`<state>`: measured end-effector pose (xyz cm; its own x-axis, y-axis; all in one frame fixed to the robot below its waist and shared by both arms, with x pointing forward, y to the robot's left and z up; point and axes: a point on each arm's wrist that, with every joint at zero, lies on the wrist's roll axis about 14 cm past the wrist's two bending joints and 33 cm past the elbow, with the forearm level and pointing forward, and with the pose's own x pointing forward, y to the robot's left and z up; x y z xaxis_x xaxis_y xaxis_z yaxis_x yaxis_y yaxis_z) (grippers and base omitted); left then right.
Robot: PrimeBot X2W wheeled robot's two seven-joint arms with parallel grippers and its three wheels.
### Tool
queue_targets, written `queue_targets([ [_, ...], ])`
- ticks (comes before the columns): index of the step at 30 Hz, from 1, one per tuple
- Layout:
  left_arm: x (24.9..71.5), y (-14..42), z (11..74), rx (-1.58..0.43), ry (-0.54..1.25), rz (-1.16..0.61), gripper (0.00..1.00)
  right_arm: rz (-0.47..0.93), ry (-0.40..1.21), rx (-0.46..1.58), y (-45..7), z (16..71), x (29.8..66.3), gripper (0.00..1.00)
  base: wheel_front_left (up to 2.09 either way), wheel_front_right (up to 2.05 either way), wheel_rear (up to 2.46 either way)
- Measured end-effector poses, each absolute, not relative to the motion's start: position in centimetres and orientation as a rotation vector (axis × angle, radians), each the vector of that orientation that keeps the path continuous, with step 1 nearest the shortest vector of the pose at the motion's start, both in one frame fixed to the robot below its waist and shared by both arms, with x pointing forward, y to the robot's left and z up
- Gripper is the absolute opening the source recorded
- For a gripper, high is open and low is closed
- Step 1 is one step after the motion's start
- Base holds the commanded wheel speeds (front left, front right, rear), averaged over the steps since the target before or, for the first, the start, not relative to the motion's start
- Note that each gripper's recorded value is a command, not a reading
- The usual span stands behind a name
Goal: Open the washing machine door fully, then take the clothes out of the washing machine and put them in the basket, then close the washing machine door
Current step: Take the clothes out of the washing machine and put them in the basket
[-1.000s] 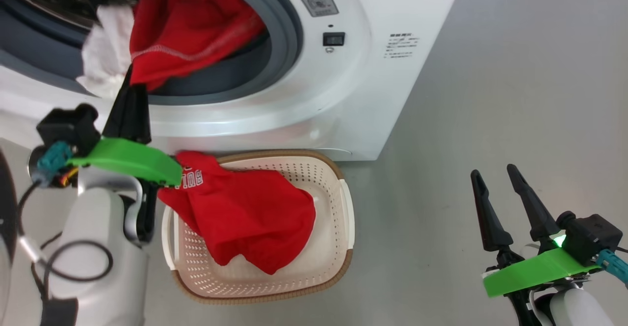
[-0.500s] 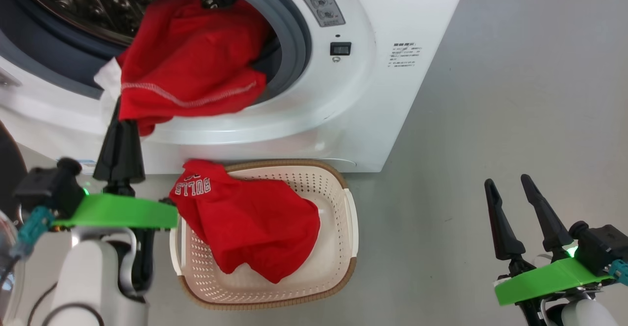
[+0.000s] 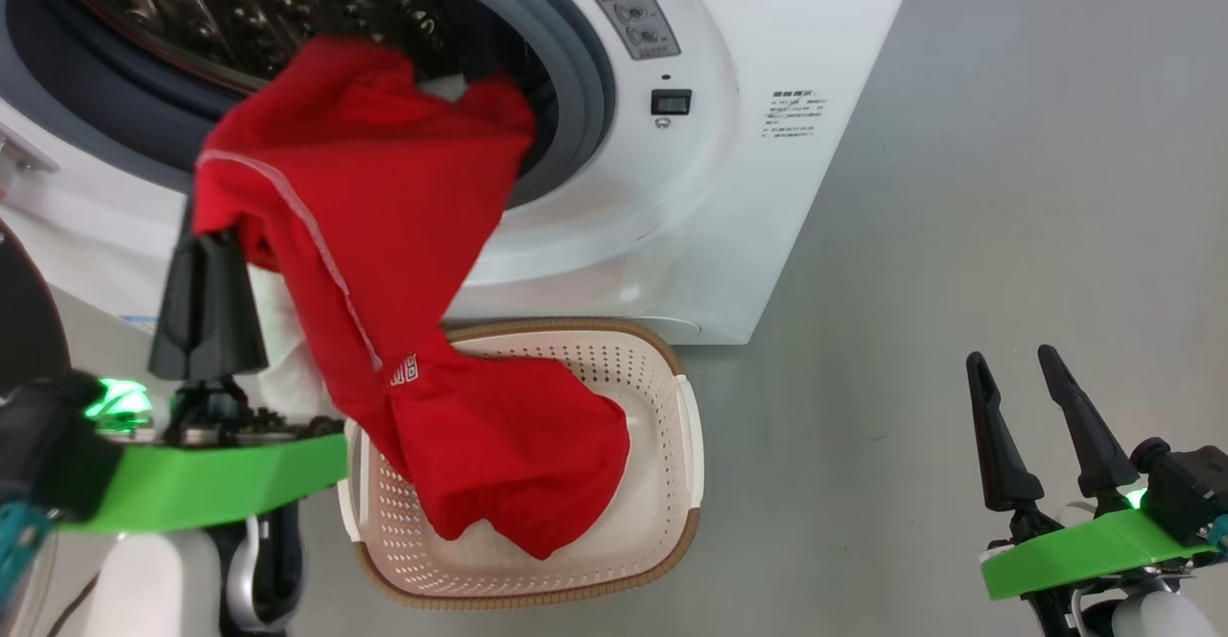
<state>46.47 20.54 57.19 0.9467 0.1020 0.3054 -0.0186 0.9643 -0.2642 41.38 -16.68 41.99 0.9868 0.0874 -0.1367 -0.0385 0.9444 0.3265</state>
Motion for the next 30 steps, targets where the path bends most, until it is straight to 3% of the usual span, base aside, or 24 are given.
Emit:
queue_targets([
  [9,45.7,19.7,57.7,-0.264,-0.343,0.052,0.0,0.062,0.16,0.33,-16.7,41.6,41.5,1.0,0.0,0.0,0.0],
  [30,44.6,15.7,37.5,-0.248,0.284,-0.023,0.0,0.073,0.216,0.341,-15.9,39.1,42.5,1.0,0.0,0.0,0.0],
])
